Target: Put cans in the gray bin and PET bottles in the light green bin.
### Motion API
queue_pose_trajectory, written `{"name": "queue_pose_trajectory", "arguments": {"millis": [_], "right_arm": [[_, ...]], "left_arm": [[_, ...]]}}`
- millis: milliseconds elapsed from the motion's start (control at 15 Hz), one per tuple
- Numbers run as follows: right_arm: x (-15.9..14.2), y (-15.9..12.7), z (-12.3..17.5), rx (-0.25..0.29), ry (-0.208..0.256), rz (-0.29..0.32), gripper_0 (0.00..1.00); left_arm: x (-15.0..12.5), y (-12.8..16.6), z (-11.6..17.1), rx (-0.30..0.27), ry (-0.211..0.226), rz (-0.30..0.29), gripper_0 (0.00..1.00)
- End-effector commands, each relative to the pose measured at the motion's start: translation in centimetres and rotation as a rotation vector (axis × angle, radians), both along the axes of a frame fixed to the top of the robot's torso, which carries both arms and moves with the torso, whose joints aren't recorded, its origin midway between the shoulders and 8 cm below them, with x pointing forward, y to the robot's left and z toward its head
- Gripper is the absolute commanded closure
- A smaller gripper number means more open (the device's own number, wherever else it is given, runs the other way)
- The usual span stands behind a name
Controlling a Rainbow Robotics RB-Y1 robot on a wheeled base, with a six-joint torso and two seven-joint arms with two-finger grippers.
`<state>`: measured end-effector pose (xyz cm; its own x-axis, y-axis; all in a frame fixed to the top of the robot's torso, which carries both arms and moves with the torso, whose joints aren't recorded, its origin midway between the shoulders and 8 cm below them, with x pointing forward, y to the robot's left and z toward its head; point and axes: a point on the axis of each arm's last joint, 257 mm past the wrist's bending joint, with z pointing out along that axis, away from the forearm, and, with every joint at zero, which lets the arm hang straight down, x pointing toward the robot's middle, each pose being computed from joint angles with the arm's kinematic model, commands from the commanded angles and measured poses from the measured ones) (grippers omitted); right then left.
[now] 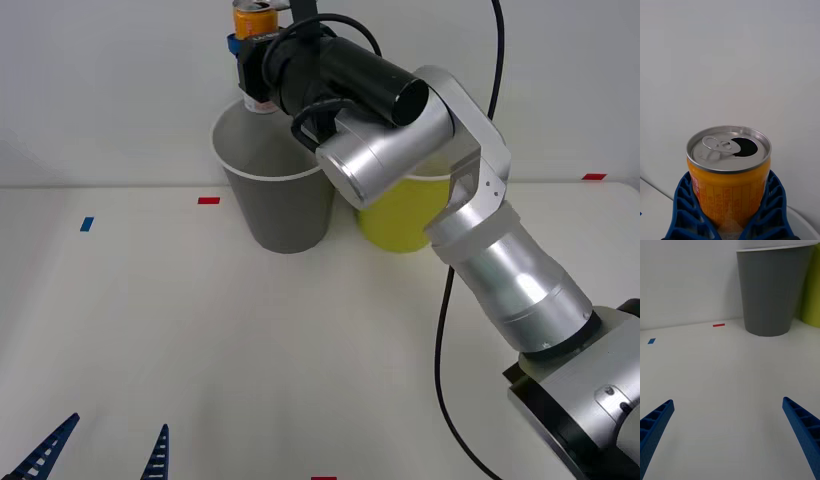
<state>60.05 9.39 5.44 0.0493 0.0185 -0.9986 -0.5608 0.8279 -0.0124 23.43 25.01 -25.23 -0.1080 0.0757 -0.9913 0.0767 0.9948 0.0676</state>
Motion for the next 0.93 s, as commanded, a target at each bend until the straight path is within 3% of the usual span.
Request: {"name": "queue_pose_trajectory", "arguments": {"millis": [67,133,200,267,400,600,933], "right_arm": [[0.1,-0.1,0.0,-0.013,-0.014,-0.011,0.83],[0.1,-0.1,0.2,-0.018,-0.022,-0.018,0.31],[0.1,0.1,0.2,-0.022,-0.029,-0.022,0.11],[0.1,-0.1,0.4,-0.023,-0.042,-0.036,0.00],[0.2,-0.2,0.5,-0.040,-0.073,-0.058,0.00],[-0.4,-1.5,1.0,0.015,-0.114,-0.072,0.00],[-4.9,-9.2,1.5,0.144,-0.157,-0.140,0.00]], "left_arm": [[0.0,0.0,0.0,0.000,0.000,0.000,0.00],[0.0,0.0,0.0,0.000,0.000,0.000,0.00],[0.0,0.0,0.0,0.000,0.000,0.000,0.00],[0.0,0.0,0.0,0.000,0.000,0.000,0.00],[0.0,0.0,0.0,0.000,0.000,0.000,0.00],[0.0,0.0,0.0,0.000,0.000,0.000,0.00],[0.0,0.0,0.0,0.000,0.000,0.000,0.00]]}}
